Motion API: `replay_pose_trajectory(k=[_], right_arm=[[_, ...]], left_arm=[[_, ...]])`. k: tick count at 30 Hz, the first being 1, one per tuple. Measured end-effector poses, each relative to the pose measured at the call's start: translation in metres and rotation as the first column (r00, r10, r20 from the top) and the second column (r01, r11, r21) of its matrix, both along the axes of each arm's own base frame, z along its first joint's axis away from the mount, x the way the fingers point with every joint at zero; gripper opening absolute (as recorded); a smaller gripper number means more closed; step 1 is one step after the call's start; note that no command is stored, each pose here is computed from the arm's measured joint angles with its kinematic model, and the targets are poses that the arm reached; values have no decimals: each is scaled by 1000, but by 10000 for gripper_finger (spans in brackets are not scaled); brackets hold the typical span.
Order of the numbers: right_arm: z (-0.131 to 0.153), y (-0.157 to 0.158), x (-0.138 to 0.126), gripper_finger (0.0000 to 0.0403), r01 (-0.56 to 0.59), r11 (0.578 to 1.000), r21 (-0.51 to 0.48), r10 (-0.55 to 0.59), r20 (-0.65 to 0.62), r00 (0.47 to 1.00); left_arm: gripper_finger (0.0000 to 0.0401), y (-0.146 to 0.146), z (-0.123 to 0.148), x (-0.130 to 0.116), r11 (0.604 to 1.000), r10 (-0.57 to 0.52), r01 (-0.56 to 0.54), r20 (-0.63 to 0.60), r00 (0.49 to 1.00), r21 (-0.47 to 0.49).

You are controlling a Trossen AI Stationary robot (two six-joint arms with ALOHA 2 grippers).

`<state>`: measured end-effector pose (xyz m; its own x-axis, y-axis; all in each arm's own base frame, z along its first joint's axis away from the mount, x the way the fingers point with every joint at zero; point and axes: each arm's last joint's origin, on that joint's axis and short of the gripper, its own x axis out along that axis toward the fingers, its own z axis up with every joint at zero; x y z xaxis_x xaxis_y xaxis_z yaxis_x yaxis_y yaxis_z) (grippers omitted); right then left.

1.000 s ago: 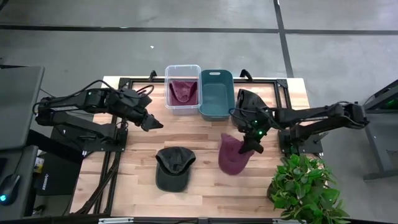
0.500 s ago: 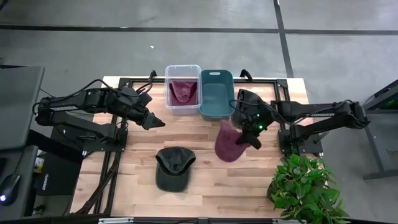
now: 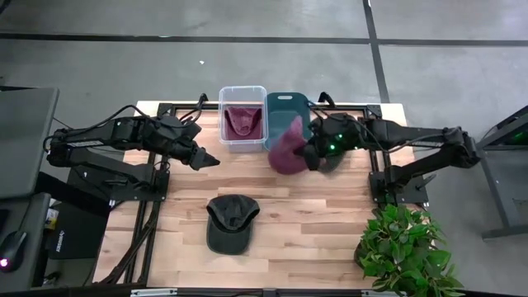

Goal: Pick & Place hat
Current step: Put the red cap into the transparent bin

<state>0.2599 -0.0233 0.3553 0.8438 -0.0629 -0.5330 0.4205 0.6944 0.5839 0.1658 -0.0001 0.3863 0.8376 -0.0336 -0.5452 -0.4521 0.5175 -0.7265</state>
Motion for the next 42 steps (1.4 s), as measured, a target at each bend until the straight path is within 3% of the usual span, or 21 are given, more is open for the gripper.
replay_pose_trajectory(k=[8,15,23,29,33,38,42], right_arm=[[22,-6,14,0,173,984,-49,-162,176,971],[28,-13,31,0,344,937,-55,-308,328,893],[29,-25,58,0,471,882,-7,-403,505,763],[23,-42,69,0,543,837,72,-486,553,677],[21,-55,71,0,590,799,116,-542,563,624],[22,-71,71,0,604,781,161,-561,604,565],[24,-80,69,0,613,771,170,-568,619,542]], left_arm=[[223,-1,12,6,997,-64,59,140,988,43],[223,2,17,25,979,-64,18,226,972,201],[223,6,8,49,897,-61,-21,171,983,442],[223,9,1,61,783,-42,-22,88,995,621],[223,12,2,72,695,-5,-72,105,994,716],[223,14,6,81,521,-29,-59,87,996,851],[223,17,-1,94,371,58,-38,17,998,928]])
